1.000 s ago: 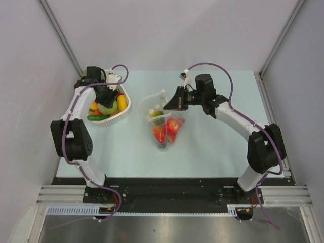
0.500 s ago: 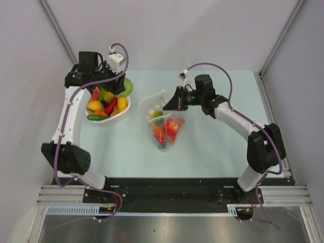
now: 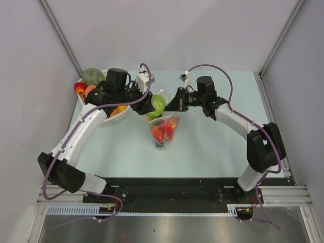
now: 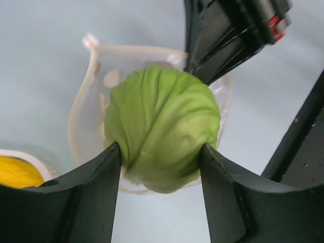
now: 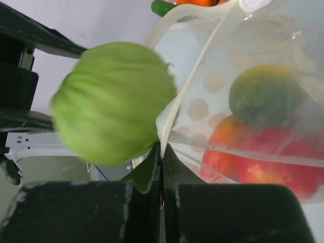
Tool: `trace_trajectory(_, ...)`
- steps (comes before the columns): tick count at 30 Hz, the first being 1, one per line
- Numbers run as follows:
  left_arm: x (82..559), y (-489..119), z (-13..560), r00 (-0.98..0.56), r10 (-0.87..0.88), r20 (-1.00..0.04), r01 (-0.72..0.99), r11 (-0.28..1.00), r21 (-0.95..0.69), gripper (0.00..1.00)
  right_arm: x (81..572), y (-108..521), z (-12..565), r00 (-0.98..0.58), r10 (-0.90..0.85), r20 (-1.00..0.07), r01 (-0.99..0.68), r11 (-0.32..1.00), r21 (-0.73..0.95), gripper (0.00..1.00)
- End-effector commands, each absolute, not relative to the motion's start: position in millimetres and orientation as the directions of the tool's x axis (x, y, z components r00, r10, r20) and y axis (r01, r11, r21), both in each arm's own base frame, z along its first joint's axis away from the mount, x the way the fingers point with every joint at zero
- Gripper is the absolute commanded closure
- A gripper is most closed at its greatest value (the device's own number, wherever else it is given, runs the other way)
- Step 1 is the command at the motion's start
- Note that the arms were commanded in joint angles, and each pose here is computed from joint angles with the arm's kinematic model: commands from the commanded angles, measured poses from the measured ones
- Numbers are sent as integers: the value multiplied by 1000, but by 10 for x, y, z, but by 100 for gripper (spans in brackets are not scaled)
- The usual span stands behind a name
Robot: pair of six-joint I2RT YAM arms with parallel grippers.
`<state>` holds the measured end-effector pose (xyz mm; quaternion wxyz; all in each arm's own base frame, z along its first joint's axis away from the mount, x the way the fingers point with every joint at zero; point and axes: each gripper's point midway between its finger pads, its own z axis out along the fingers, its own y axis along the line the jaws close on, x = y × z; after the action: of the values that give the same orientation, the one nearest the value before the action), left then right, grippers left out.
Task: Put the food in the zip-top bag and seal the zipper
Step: Place the fake vegetable in the zipper food storage bag.
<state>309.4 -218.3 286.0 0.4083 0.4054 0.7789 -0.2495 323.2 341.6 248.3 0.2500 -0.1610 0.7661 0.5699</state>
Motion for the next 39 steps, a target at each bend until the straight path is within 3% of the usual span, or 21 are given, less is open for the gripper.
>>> trace_trajectory(1, 3148, -2173, 2718, -375, 416, -828, 807, 587, -70, 53, 2937, 3446, 3079, -715, 34, -698, -694, 88, 715, 100)
trace_trajectory(8, 2981, -2245, 2429, -462, 435, -773, 819, 543, -184, 51, 2788, 3462, 3206, -688, 23, -725, -726, -21, 688, 100)
trace_trajectory(11, 2905, -2276, 2422, -417, 483, -770, 855, 495, -153, 37, 2758, 3456, 3231, -680, 16, -733, -733, -37, 679, 100)
trace_trajectory(18, 2949, -2133, 2355, -407, 546, -733, 843, 533, -71, 27, 2683, 3433, 3229, -675, -7, -738, -736, -59, 674, 100)
trace_trajectory(21, 2925, -2096, 2439, -370, 564, -739, 856, 516, -35, 12, 2655, 3418, 3228, -670, -16, -742, -740, -68, 669, 100)
trace_trajectory(22, 2942, -2061, 2467, -358, 569, -740, 853, 523, -11, 2, 2651, 3416, 3230, -665, -16, -746, -744, -69, 665, 100)
trace_trajectory(27, 2932, -1882, 2816, -246, 531, -811, 870, 490, 57, 0, 2622, 3409, 3204, -659, -33, -752, -748, -81, 659, 100)
trace_trajectory(31, 2719, -1834, 2925, -43, 587, -809, 924, 330, 191, 1, 2599, 3405, 3197, -654, -45, -755, -749, -96, 655, 100)
trace_trajectory(35, 2255, -1777, 2665, 219, 641, -735, 952, 23, 304, 0, 2556, 3403, 3200, -654, -61, -754, -745, -121, 656, 100)
trace_trajectory(39, 2197, -1734, 2296, 326, 677, -660, 912, -41, 408, 2, 2506, 3420, 3210, -650, -73, -756, -743, -148, 653, 100)
